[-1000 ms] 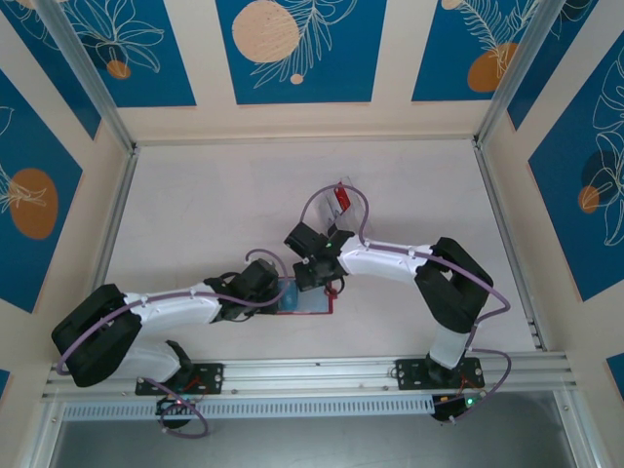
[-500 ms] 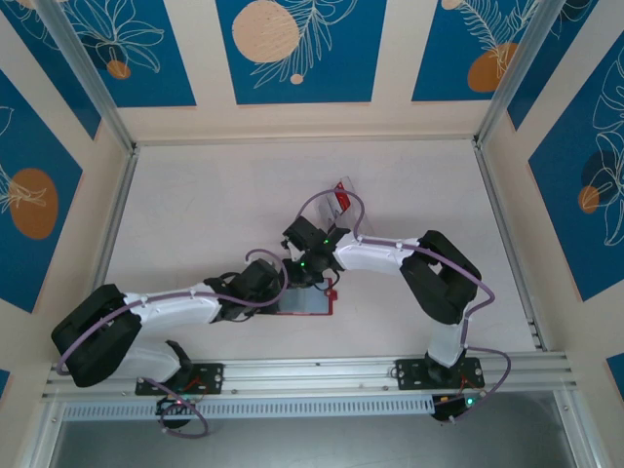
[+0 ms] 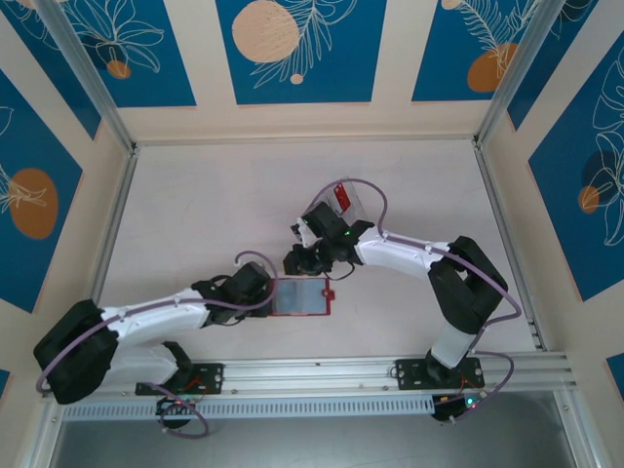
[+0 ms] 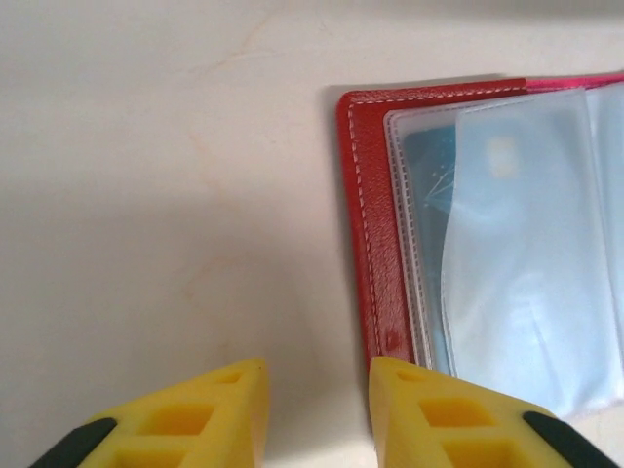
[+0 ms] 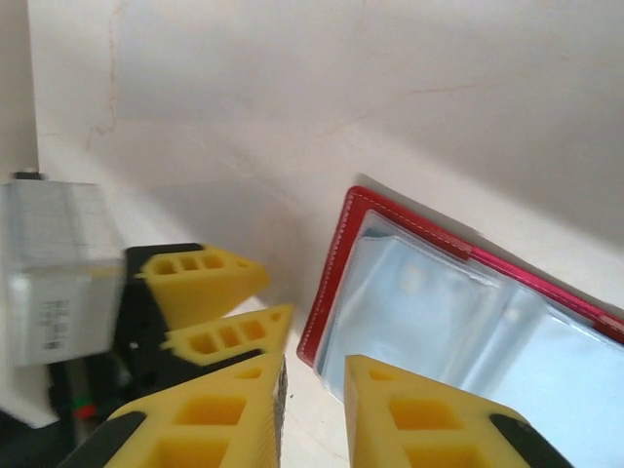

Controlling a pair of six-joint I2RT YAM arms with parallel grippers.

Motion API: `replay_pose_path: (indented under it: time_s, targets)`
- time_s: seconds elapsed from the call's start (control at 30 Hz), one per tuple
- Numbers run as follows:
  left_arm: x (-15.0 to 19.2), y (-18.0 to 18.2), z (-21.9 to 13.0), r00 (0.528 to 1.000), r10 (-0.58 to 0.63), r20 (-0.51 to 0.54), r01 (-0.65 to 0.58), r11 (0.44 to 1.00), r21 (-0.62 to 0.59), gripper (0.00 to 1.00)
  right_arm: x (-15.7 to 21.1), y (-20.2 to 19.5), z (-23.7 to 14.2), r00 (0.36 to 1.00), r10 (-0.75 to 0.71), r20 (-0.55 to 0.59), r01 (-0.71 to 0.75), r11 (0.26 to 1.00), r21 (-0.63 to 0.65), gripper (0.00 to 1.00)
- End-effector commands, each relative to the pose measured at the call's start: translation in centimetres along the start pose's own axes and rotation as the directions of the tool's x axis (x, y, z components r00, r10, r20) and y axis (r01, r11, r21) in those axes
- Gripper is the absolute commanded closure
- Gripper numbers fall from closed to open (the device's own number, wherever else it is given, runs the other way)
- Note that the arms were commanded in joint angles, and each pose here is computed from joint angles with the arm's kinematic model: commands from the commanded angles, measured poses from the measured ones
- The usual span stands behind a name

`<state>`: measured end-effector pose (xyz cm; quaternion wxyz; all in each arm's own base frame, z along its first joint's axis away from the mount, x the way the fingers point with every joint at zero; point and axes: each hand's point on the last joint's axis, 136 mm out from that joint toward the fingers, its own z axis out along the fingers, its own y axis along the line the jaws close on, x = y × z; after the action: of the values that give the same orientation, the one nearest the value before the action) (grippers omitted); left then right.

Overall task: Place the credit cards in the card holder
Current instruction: Flip over the card slot in the card holder.

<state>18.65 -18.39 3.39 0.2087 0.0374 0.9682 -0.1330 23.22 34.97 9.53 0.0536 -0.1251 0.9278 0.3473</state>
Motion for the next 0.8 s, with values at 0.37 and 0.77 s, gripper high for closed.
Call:
replay_pose_path:
  time_s: [0.37,0.77]
  targets:
    - [-0.4,-2.9,-0.9,0.995,0.094,-0.045,-0.087,0.986,0.141,0.50,4.8,-3.4,6.0,0.987,0.015,-0.162,0.018,0.980,0.199,0.85]
    - [-0.2,-2.6,0.3,0.992,0.111,-0.063,-0.104,0.989,0.105,0.47,3.1,-2.4,3.9,0.993,0.017,-0.115,-0.005,0.995,0.102,0.81]
